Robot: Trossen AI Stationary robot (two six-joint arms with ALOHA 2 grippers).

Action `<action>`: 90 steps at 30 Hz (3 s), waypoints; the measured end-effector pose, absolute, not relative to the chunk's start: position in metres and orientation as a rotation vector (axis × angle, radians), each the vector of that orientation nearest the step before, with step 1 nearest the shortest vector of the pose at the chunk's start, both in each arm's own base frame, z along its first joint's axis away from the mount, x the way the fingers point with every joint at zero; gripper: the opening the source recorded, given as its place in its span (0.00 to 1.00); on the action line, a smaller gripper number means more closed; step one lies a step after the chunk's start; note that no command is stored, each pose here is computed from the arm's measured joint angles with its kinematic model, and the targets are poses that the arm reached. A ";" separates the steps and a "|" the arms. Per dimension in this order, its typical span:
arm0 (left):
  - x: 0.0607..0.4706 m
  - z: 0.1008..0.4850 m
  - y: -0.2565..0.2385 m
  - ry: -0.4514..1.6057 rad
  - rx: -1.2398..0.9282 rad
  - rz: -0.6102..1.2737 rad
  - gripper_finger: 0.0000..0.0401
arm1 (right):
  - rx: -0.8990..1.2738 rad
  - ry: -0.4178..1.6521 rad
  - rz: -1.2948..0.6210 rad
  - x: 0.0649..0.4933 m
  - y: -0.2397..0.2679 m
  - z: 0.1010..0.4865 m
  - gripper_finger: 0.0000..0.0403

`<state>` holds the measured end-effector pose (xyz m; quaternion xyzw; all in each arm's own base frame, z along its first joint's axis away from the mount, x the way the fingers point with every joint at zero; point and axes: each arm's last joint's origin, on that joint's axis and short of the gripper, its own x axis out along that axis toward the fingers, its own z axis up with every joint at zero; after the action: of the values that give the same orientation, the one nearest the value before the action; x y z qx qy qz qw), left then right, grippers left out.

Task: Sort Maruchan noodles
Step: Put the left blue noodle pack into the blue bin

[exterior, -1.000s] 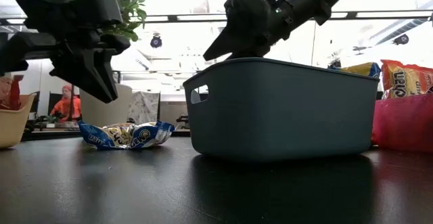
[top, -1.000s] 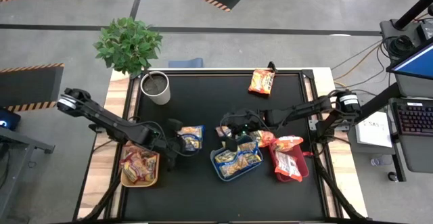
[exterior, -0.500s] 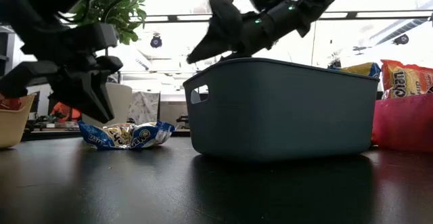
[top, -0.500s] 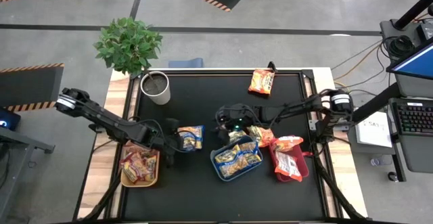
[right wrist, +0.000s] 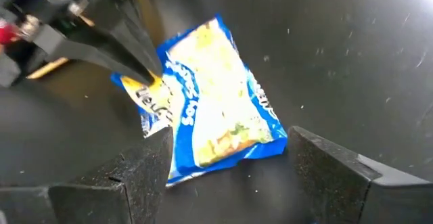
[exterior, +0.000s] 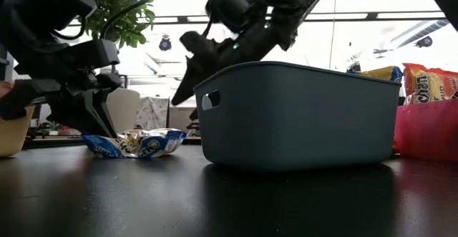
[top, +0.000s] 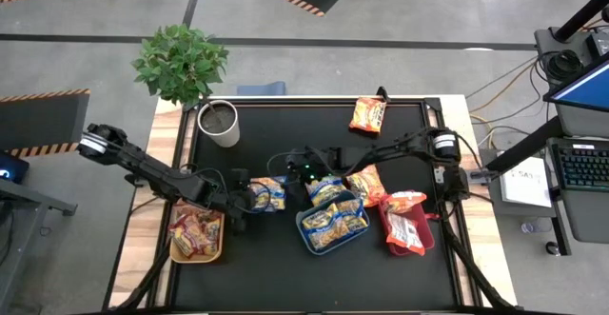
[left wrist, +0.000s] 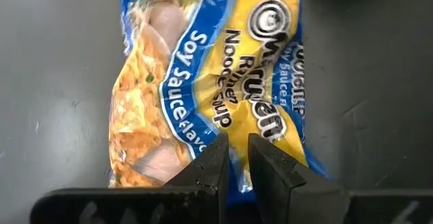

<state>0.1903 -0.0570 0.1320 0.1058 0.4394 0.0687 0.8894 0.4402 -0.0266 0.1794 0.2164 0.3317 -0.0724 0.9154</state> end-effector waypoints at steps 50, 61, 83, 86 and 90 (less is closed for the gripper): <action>0.200 0.117 -0.059 0.855 0.104 0.234 0.10 | 0.507 0.727 -0.144 0.447 -0.031 0.152 0.71; 0.200 0.117 -0.059 0.846 0.111 0.250 0.10 | 0.531 0.699 -0.140 0.455 -0.031 0.132 0.72; 0.201 0.117 -0.059 0.833 0.106 0.250 0.10 | 0.492 0.531 0.057 0.471 -0.028 0.139 0.59; 0.201 0.117 -0.059 0.833 0.106 0.251 0.10 | 0.476 0.526 0.064 0.471 -0.027 0.139 0.54; 0.201 0.117 -0.059 0.832 0.105 0.250 0.10 | 0.469 0.520 0.069 0.471 -0.026 0.140 0.46</action>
<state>0.2010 -0.0592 0.1174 0.0510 0.4028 0.1211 0.9058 0.4713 -0.0261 0.1399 0.2296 0.2546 0.0339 0.9388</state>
